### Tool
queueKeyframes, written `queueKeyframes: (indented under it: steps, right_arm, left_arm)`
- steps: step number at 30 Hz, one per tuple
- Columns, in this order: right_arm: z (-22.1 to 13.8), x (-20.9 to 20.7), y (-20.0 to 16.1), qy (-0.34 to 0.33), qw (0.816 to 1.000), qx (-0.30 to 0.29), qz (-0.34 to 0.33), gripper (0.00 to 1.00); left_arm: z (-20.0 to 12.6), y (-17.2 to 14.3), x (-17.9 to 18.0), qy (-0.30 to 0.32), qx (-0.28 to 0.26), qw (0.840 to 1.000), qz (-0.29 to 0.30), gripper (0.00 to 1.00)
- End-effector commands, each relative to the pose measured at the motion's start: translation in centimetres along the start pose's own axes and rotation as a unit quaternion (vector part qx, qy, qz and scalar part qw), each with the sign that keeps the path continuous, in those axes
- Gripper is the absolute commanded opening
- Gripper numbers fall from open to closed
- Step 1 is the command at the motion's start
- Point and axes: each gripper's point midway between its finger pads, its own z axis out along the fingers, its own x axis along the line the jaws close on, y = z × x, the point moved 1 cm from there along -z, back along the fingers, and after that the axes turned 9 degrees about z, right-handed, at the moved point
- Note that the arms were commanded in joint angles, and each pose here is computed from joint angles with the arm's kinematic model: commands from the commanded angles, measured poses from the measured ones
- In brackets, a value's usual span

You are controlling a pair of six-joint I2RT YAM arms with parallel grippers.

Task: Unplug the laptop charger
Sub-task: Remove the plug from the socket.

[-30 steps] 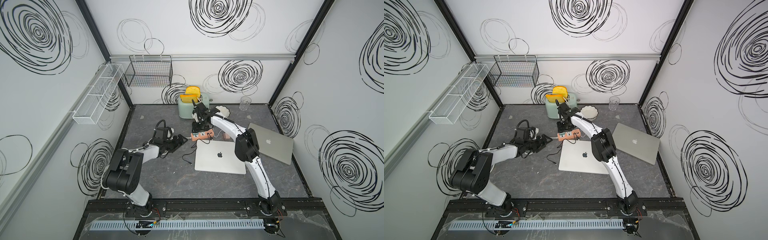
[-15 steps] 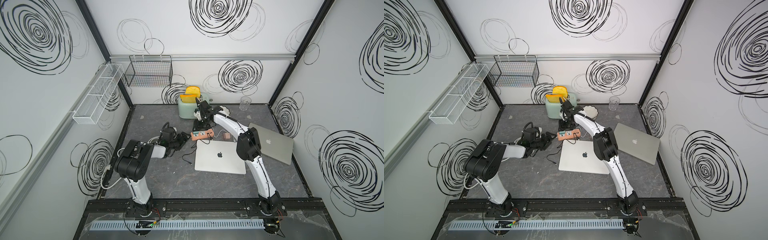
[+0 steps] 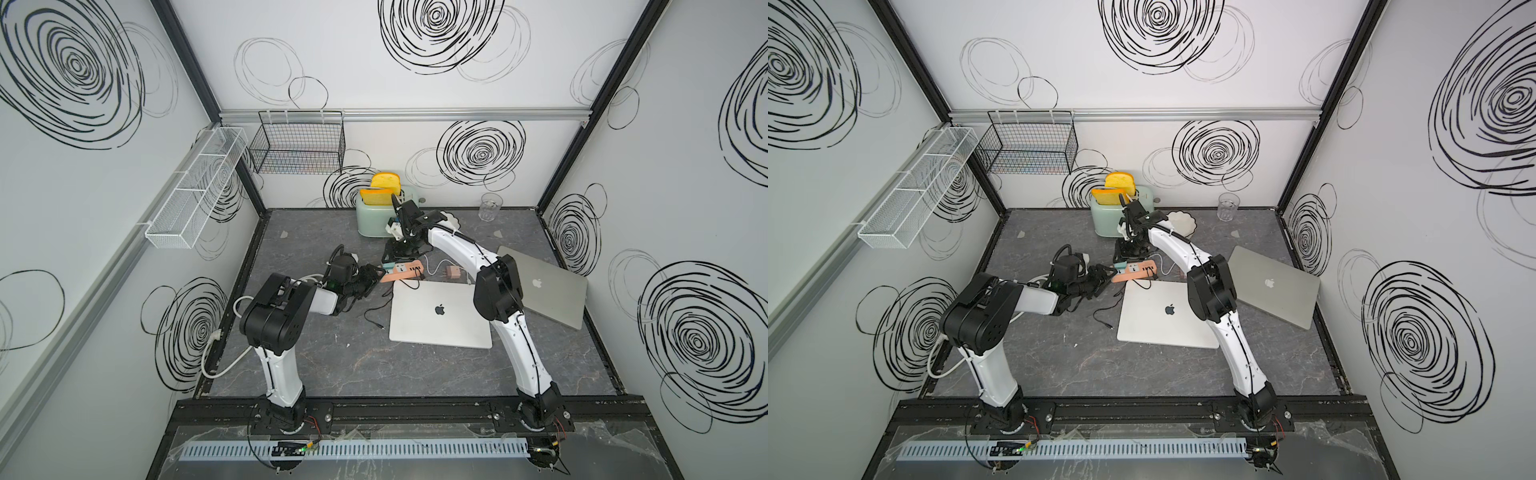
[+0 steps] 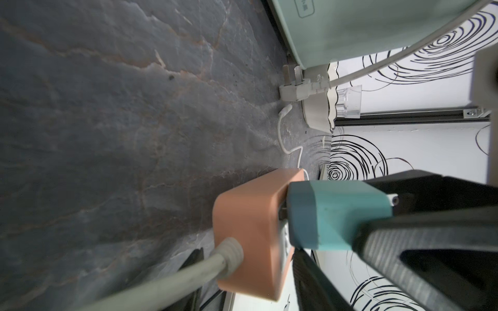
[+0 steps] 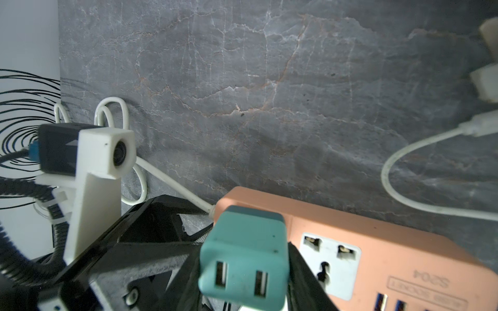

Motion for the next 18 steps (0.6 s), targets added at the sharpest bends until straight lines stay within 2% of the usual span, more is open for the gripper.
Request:
queueKeyframes:
  steps: [1,3,6,14,17,18]
  right_arm:
    - [-0.5,1.7,-2.1,0.042,0.998,0.042,0.018,0.2]
    - [-0.3,1.8,-2.5,0.045,0.998,0.049,0.017,0.2]
    - [-0.1,1.9,-2.7,0.048,0.997,0.054,0.016,0.2]
    - [-0.5,2.5,-1.7,0.055,0.998,0.036,0.018,0.2]
    - [-0.7,2.7,-1.2,0.05,0.998,0.027,0.015,0.2]
    - [-0.8,2.7,-1.0,0.047,0.999,0.024,0.015,0.2]
  left_arm:
    - [0.5,0.3,-0.4,-0.016,-0.013,1.0,0.005,0.53]
    - [0.7,0.1,0.0,-0.011,-0.01,1.0,0.008,0.48]
    - [0.9,-0.4,0.8,-0.008,-0.004,1.0,0.001,0.36]
    - [0.5,-1.0,2.6,0.016,-0.002,1.0,-0.011,0.09]
    - [0.1,-1.0,3.7,0.035,-0.007,0.999,-0.022,0.0]
    - [0.0,-1.1,4.1,0.043,-0.008,0.999,-0.025,0.0]
